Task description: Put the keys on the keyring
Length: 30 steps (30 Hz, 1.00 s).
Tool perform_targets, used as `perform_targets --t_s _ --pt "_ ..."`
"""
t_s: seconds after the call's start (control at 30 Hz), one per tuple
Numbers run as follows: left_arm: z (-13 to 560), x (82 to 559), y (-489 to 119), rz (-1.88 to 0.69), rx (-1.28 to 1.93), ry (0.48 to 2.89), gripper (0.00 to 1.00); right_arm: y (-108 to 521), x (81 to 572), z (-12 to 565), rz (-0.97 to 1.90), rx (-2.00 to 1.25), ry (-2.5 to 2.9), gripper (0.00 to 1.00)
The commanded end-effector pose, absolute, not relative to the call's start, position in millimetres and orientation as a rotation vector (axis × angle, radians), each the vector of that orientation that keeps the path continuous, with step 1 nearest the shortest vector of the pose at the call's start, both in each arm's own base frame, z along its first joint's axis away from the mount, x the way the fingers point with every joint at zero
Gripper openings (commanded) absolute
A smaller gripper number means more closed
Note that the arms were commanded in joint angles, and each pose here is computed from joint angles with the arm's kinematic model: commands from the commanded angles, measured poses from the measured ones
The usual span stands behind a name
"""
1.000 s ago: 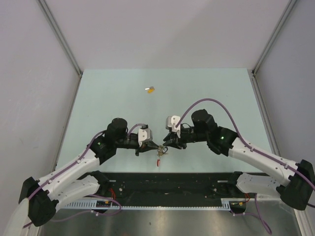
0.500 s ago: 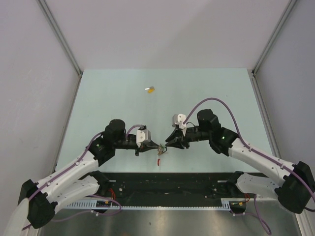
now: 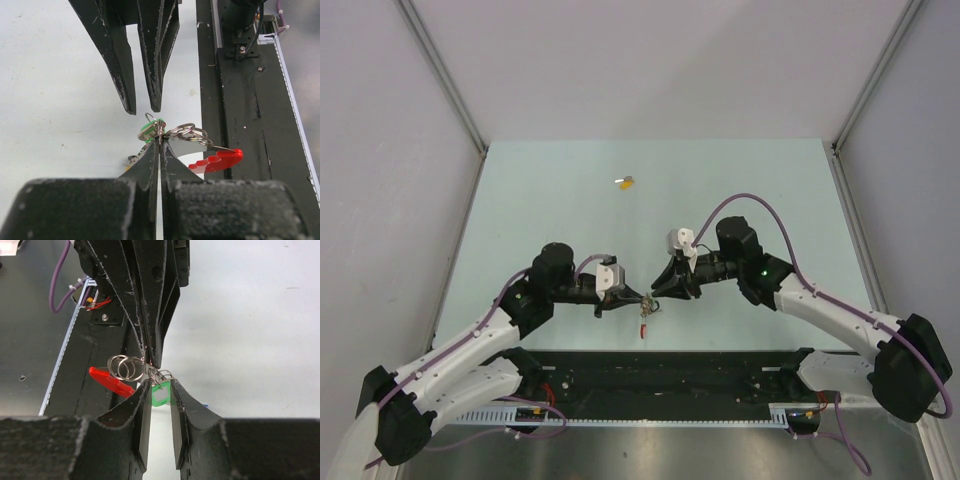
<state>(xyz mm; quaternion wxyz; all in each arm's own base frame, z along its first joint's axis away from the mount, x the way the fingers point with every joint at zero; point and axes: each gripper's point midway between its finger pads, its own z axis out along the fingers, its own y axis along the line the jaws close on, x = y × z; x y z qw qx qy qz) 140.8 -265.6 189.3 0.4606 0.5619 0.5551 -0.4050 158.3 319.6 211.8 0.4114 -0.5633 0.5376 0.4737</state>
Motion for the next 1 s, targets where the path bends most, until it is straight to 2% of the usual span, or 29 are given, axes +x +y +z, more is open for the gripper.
perform_targets --t_s 0.0,0.57,0.67,0.8,0.9,0.97 --pt "206 139 -269 -1.007 1.376 1.279 0.01 324 154 219 1.235 -1.436 1.286 0.25" --pt "214 138 -270 -1.014 1.359 1.243 0.01 328 150 207 1.268 -1.468 1.304 0.18" --pt "215 137 -270 -1.017 1.358 1.242 0.00 328 150 208 1.267 -1.467 1.299 0.14" --pt "213 139 -270 -1.006 1.353 1.252 0.00 326 151 214 1.244 -1.453 1.299 0.00" --pt "212 142 -269 -0.986 1.350 1.262 0.02 323 155 218 1.202 -1.430 1.316 0.00" --pt "213 146 -267 -0.952 1.340 1.265 0.07 322 160 219 1.167 -1.415 1.341 0.00"
